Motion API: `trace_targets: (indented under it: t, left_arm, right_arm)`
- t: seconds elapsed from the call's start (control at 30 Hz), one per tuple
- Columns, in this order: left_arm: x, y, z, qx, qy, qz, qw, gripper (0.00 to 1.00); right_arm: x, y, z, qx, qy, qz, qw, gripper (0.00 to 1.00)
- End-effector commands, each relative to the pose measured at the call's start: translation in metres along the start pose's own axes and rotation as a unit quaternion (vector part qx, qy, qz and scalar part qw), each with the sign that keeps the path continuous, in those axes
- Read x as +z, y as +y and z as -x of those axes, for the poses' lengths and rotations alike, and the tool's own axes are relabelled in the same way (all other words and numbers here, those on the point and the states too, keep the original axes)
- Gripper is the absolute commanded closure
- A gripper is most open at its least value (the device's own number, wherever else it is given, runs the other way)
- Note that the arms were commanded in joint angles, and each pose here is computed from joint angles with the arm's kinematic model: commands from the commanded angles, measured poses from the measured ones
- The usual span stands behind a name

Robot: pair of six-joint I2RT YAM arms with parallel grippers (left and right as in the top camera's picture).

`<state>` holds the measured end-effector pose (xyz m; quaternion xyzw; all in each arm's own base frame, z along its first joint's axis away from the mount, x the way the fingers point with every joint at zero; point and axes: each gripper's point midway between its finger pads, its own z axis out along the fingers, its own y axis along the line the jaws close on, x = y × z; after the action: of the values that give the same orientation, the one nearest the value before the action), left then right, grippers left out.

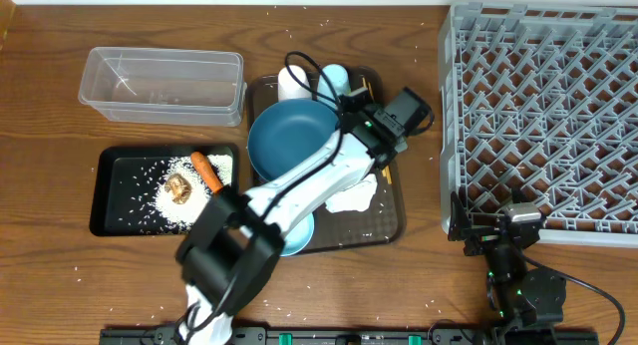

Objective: Sort waste into correct bins and load items into the dishwasher rack

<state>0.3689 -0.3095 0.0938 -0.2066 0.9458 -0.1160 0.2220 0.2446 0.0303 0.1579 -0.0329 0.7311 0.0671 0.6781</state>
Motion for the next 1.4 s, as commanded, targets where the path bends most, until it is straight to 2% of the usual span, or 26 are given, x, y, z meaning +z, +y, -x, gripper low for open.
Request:
trace_targets:
  t: [0.0, 0.2, 0.37, 0.53, 0.73, 0.9, 1.07, 1.1, 1.17, 1.37]
  left_arm:
    - [-0.031, -0.006, 0.018, 0.002, -0.027, -0.025, 0.999, 0.93]
    - [-0.057, 0.0, 0.055, -0.027, -0.06, -0.042, 0.997, 0.94]
    - [-0.056, 0.034, 0.107, -0.082, -0.093, -0.019, 0.992, 0.94]
    - [-0.05, 0.093, 0.172, -0.158, -0.127, 0.018, 0.979, 0.94]
    - [-0.054, 0.176, 0.244, -0.255, -0.171, 0.047, 0.95, 0.94]
    - [-0.043, 0.215, 0.274, -0.313, -0.147, 0.01, 0.938, 0.89]
    - [-0.029, 0.251, 0.281, -0.35, -0.12, 0.012, 0.929, 0.89]
    - [-0.027, 0.257, 0.281, -0.354, -0.119, 0.016, 0.927, 0.84]
    - [-0.026, 0.265, 0.279, -0.36, -0.115, 0.026, 0.925, 0.62]
    - [-0.024, 0.268, 0.263, -0.355, -0.079, 0.036, 0.931, 0.43]
  right_arm:
    - [0.0, -0.006, 0.0, 0.008, -0.001, -0.012, 1.0, 0.01]
    - [0.0, -0.006, 0.0, 0.008, -0.001, -0.012, 1.0, 0.01]
    - [0.0, -0.006, 0.0, 0.008, -0.001, -0.012, 1.0, 0.01]
    - [0.0, -0.006, 0.0, 0.008, -0.001, -0.012, 1.0, 0.01]
    - [0.0, -0.006, 0.0, 0.008, -0.001, -0.012, 1.0, 0.01]
    - [0.0, -0.006, 0.0, 0.008, -0.001, -0.012, 1.0, 0.01]
    - [0.0, -0.006, 0.0, 0.008, -0.001, -0.012, 1.0, 0.01]
    - [0.0, -0.006, 0.0, 0.008, -0.001, -0.012, 1.0, 0.01]
    - [0.0, -0.006, 0.0, 0.008, -0.001, -0.012, 1.0, 0.01]
    - [0.0, -0.006, 0.0, 0.008, -0.001, -0.012, 1.0, 0.01]
